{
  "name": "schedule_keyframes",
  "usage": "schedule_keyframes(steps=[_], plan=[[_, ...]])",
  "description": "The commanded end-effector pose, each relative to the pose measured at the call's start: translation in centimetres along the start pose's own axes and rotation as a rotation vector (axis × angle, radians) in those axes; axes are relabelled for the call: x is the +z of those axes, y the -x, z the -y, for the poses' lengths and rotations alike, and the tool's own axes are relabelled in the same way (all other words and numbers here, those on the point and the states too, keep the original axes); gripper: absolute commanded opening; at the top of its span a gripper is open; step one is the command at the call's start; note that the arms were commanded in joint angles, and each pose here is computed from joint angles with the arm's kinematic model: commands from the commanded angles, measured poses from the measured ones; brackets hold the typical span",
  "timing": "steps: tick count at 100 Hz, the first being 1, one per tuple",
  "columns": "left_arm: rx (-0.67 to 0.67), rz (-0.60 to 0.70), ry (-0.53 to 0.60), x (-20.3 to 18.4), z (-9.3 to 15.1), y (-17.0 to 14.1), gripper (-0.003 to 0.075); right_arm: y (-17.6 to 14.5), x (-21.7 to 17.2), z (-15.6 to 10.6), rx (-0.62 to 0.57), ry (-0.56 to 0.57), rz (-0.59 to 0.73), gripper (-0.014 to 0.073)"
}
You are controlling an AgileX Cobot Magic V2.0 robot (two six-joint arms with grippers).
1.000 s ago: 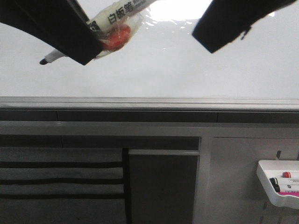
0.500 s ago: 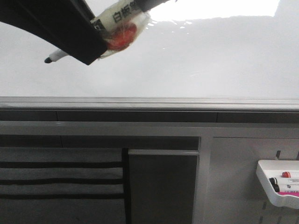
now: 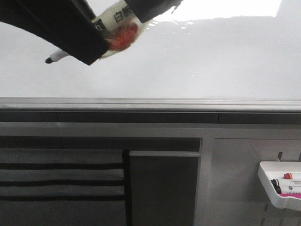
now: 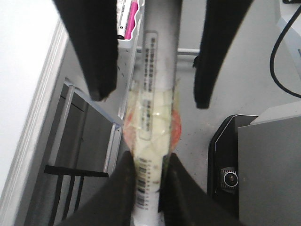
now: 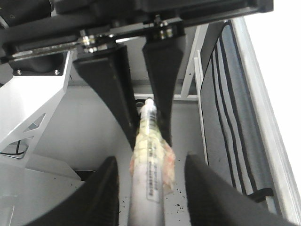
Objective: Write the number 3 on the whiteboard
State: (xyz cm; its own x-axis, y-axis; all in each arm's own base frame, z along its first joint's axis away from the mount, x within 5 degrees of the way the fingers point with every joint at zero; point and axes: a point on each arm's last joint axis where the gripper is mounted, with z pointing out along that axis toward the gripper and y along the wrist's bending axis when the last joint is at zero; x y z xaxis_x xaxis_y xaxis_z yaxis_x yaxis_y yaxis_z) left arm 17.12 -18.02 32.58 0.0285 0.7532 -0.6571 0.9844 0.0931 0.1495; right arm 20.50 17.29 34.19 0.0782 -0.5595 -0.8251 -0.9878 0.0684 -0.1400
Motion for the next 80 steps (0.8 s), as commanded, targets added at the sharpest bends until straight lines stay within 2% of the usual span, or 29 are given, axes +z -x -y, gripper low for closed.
schedule_keyframes(steps=[1,80], plan=[[0.004,0.095,0.050,-1.47,-0.02,1.58,-0.0020,1.67,-0.96,0.00,-0.015,-0.033,0.076,0.0248],[0.004,0.095,0.050,-1.47,-0.02,1.58,-0.0020,1.39,-0.93,-0.12,0.015,-0.018,0.047,0.0239]])
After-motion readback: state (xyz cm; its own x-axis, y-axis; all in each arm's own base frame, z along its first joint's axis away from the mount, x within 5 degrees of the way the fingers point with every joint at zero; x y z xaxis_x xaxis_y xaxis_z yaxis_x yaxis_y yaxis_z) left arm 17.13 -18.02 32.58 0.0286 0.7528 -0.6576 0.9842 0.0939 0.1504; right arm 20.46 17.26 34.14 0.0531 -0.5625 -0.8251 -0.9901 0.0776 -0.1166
